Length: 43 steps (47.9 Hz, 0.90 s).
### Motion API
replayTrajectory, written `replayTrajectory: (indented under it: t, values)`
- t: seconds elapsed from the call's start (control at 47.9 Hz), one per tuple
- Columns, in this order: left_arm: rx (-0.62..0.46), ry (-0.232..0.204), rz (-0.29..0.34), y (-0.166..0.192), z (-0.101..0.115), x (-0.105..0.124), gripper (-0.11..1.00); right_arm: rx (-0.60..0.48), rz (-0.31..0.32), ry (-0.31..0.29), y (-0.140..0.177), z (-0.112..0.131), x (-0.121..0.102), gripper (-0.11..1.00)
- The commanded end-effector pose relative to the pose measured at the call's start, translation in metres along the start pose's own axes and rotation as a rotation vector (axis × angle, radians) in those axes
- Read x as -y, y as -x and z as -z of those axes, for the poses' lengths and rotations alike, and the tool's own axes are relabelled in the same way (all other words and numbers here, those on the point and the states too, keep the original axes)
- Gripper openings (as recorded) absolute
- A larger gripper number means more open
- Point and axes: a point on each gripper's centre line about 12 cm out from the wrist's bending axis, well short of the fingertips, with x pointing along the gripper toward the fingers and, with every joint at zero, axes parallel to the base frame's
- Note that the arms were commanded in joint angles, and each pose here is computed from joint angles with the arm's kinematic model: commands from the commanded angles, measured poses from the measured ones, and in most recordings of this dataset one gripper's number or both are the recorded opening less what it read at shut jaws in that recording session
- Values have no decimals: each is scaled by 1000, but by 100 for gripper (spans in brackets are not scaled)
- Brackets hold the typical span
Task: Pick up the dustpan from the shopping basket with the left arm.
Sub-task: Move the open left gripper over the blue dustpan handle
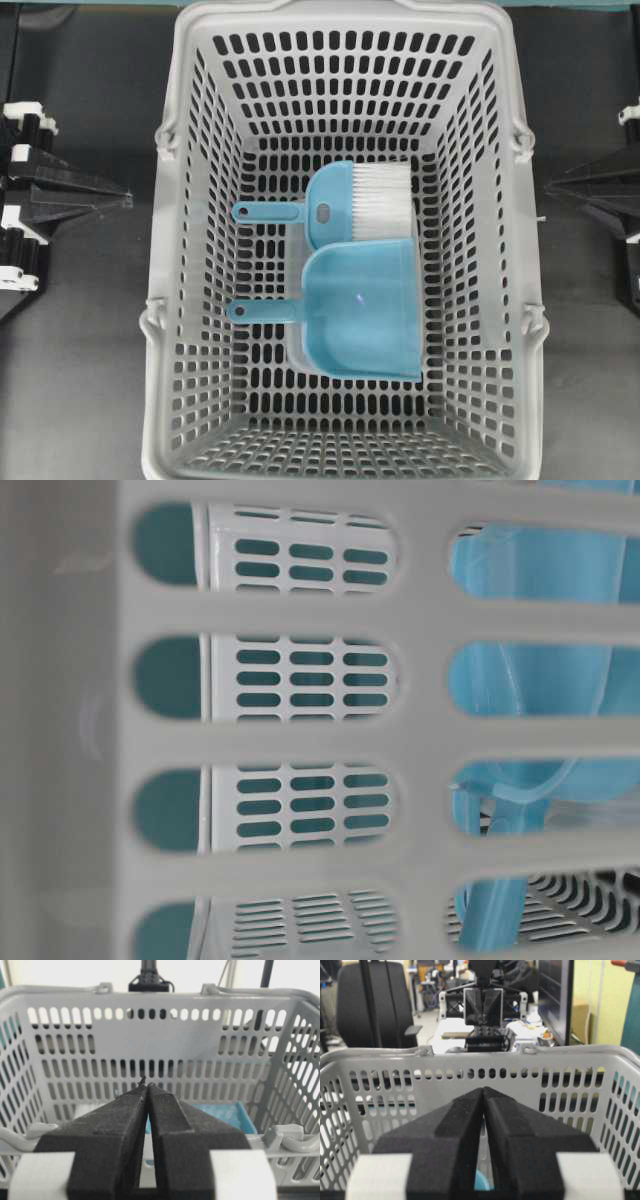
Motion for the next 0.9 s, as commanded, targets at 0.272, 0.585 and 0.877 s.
replayTrajectory:
  t: [0.272, 0.585, 0.877]
  values:
    - [-130, -30, 51, -20, -36, 11, 0, 32, 15, -21, 5, -11, 3, -1]
    - [-377, -48, 66, -64, -57, 17, 0, -64, 13, -21, 4, -14, 2, -1]
    - [-654, -69, 73, -106, -64, 22, 0, -112, 11, -20, 2, -20, 2, -1]
